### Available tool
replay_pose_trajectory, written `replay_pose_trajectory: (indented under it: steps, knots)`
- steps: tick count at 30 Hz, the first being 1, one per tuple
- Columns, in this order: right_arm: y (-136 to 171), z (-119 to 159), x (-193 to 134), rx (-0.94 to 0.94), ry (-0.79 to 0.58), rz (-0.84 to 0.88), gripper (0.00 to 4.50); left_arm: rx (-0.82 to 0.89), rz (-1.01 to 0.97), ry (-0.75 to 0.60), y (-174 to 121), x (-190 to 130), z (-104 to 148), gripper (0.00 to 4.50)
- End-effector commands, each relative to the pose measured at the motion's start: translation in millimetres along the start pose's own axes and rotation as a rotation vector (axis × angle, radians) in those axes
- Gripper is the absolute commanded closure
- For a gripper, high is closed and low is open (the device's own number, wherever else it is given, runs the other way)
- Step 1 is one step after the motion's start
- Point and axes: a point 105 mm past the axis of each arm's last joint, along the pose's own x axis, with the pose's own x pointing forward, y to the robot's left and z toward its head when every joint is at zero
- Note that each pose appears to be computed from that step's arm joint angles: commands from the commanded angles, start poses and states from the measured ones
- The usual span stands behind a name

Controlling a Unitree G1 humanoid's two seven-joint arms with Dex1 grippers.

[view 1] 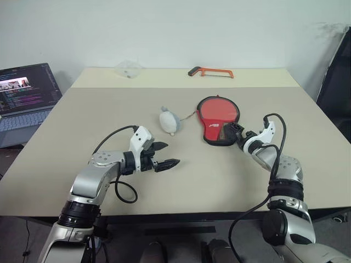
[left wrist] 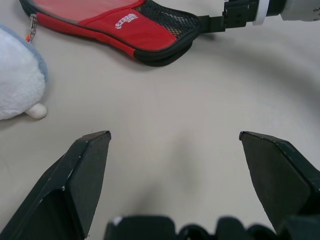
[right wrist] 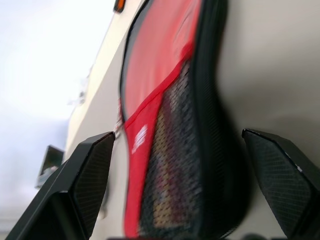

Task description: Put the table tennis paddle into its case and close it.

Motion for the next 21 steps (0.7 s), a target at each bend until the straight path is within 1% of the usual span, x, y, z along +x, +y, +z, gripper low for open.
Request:
replay_pose_trajectory:
  steps: [1,5,11,21]
  knots:
    - [20,-8,4,0.002,0.036,0.057,0.0,0.051,0.001,-0.031,-2,-4,13,0.01]
    - [28,-11,4,0.019,0.047,0.083,0.0,0.052,-0.002,-0.033,-4,-3,13,0.01]
    - [30,-12,1,0.04,0.06,0.089,0.0,0.055,-0.01,-0.033,-5,-1,14,0.01]
    - [24,-28,-17,0.067,0.121,0.071,0.0,0.06,-0.022,-0.026,-7,1,13,0.01]
